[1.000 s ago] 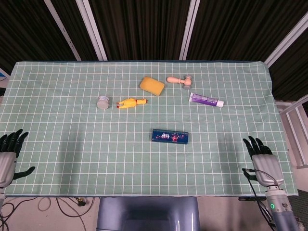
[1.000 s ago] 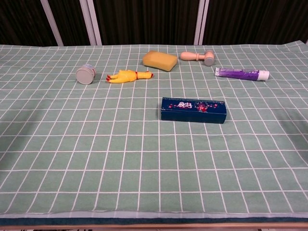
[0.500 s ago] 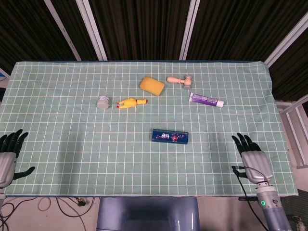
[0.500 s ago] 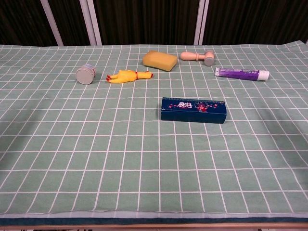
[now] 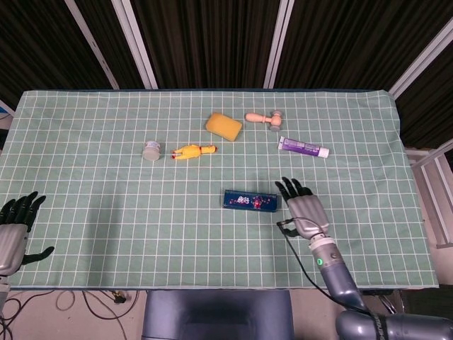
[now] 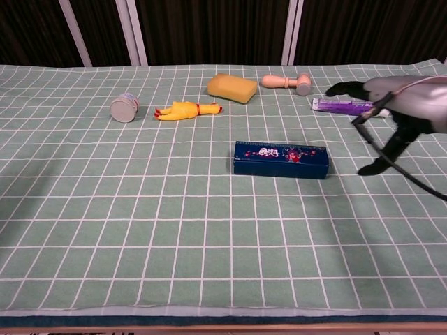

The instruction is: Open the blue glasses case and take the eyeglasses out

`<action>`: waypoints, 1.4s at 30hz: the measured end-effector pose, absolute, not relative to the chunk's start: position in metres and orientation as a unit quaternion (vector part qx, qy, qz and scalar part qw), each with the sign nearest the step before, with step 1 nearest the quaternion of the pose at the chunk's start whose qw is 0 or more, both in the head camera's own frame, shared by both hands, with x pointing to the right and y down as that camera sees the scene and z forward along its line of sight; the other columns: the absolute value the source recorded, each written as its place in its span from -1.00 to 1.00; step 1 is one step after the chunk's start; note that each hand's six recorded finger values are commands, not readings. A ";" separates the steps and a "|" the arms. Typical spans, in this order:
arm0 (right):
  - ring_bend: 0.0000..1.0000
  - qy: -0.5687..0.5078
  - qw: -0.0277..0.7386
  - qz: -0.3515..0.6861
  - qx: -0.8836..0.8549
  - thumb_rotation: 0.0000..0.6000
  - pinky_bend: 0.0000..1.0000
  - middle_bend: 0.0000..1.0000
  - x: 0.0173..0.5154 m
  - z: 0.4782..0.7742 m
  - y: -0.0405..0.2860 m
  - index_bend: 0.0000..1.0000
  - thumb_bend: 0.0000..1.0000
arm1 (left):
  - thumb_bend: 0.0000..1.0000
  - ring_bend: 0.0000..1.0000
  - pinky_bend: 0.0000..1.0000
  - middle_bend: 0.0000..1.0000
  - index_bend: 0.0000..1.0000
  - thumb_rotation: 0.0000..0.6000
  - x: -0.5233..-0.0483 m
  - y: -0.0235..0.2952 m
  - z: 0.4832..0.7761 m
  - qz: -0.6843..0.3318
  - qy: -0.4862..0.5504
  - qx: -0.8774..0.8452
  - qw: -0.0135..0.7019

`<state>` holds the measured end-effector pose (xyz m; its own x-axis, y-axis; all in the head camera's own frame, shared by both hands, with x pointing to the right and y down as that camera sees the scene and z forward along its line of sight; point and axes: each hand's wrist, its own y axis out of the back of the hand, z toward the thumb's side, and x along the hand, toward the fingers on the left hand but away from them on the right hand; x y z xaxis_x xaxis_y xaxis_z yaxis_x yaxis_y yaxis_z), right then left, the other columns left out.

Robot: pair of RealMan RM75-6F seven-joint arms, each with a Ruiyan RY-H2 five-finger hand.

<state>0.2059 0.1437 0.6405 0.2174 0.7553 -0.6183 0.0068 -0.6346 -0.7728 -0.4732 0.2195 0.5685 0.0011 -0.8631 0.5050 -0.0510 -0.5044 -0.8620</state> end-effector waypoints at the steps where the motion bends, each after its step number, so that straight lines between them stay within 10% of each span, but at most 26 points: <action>1: -1.00 -0.261 0.331 0.563 -0.711 1.00 -0.58 -1.00 0.193 0.646 0.144 -1.00 -0.62 | -0.97 -1.00 -1.00 -1.00 -1.00 1.00 -0.473 0.219 0.569 -0.604 0.368 -0.623 0.334; 42: -1.00 -0.190 0.333 0.588 -0.712 1.00 -0.58 -1.00 0.097 0.724 0.123 -0.66 -0.10 | -0.97 -1.00 -1.00 -1.00 -1.00 1.00 -0.477 0.216 0.574 -0.609 0.374 -0.638 0.286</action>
<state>0.0972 0.1226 0.7240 0.2361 0.6620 -0.7114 -0.1204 -0.7065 -0.6974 -0.4771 0.2161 0.5735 -0.0233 -0.8260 0.5631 -0.1288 -0.5561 -0.8211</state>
